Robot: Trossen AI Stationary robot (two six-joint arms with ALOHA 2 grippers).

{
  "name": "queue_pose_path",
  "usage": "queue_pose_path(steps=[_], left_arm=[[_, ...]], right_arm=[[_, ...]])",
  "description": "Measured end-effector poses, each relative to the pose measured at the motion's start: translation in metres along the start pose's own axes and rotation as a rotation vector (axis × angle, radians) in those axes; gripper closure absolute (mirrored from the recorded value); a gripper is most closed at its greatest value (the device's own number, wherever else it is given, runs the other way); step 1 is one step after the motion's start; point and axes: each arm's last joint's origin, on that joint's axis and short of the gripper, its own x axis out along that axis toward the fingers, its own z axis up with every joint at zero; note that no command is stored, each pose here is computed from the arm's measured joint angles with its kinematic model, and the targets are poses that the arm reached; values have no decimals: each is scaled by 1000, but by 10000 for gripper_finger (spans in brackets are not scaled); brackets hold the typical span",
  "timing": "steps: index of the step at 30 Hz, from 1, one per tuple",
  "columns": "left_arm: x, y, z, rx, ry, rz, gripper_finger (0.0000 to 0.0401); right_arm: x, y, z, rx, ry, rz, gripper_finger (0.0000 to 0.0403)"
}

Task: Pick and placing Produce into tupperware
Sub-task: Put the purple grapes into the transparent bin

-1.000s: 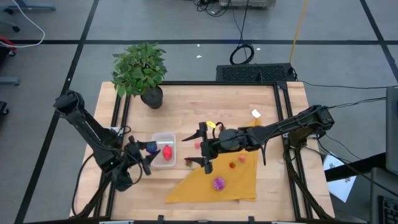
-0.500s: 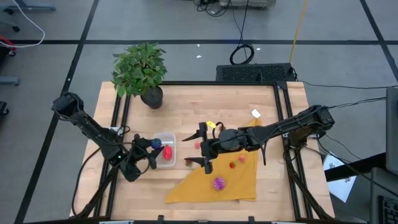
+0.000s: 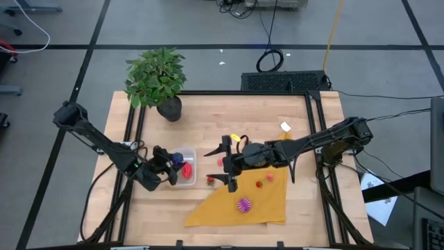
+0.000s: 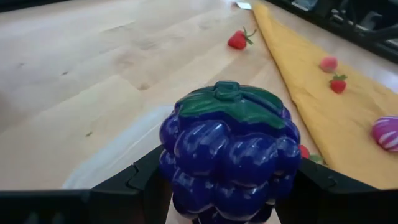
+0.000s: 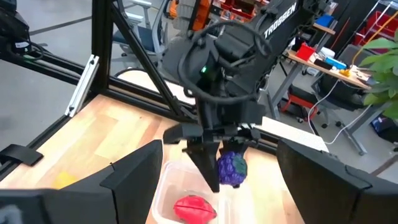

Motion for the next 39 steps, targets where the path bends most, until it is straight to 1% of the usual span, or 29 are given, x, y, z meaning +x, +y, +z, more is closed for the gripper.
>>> queue_pose_path(steps=[3, 7, 13, 21, 32, 39], left_arm=[[-3, 3, 5, 1, 16, -16, 176], [-3, 7, 4, -9, 48, 5, 176], [0, 9, 4, -31, 96, 4, 176], [3, 10, 5, -53, 187, -28, 176], [3, 9, 4, -60, 207, -39, 176], [3, 12, 1, -87, 244, -18, 176]], right_arm=[[0, -2, -2, 7, 15, -2, 94], [1, -2, -3, 7, 21, -2, 94], [0, -2, -2, 2, 20, -2, 94], [1, -4, -3, 5, 24, -7, 94], [1, -6, -5, 6, 39, -9, 94], [1, -6, -5, 7, 38, -9, 94]])
